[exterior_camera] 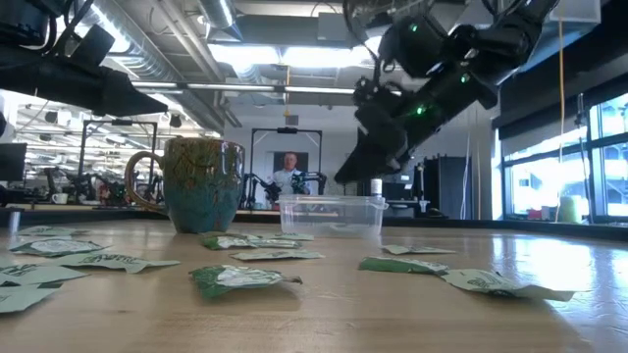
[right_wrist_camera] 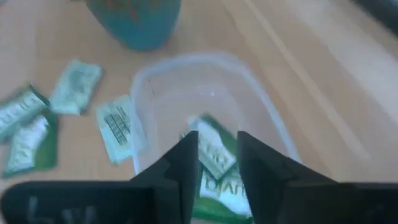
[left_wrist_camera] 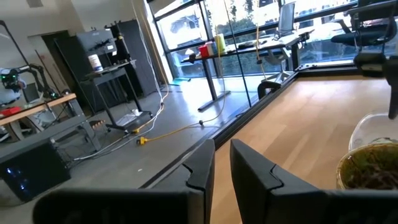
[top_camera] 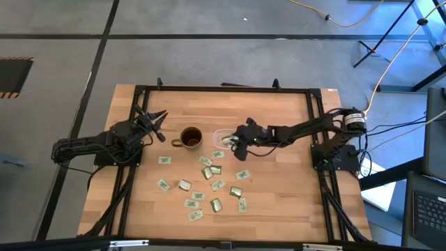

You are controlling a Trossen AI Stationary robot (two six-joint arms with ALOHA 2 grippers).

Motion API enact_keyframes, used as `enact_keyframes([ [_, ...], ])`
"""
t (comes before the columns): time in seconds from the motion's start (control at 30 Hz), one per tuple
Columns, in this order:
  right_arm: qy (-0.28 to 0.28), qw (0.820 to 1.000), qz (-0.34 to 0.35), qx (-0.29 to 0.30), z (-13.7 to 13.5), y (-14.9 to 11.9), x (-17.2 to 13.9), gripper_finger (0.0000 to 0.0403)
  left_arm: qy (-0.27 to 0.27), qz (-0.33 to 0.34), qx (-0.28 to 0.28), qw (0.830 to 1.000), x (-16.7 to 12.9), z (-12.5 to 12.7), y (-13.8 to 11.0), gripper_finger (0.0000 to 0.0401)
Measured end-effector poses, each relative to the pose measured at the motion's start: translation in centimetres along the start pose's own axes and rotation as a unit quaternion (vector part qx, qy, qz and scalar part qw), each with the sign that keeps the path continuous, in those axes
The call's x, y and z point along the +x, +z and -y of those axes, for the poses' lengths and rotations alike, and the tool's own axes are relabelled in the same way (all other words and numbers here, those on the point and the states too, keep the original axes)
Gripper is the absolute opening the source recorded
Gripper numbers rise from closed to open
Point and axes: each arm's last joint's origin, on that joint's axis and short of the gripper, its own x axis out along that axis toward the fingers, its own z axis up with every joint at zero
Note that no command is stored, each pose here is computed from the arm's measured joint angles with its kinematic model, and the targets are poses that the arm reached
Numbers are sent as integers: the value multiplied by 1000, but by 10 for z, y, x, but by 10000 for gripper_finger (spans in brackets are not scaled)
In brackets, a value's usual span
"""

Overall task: Pick and place items into bin
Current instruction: Put the light green stevia pack into the transparent bin

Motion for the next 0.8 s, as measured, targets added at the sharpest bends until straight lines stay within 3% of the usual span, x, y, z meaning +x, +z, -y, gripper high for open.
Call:
enact_keyframes([
  [0.1, 35, 998, 26, -40, -6, 10, -11, 140, 0, 0, 0, 1000, 0, 0, 0, 45],
  [0.23, 130, 985, 63, -92, -23, 18, -21, 144, 0, 0, 0, 1000, 0, 0, 0, 45],
  [0.43, 152, 975, 116, -111, -42, 20, -19, 144, 0, 0, -2, 1000, 0, 0, 0, 45],
  [0.5, 126, 978, 111, -126, -49, 14, -17, 142, 0, 0, -2, 1000, 0, 0, 0, 45],
  [0.67, 2, 987, 107, -123, -62, 6, -20, 119, -1, 0, -2, 1000, 0, 0, 0, 45],
  [0.8, 15, 989, 106, -100, -74, 2, -26, 108, -2, 0, -2, 1000, 0, 0, 0, 45],
])
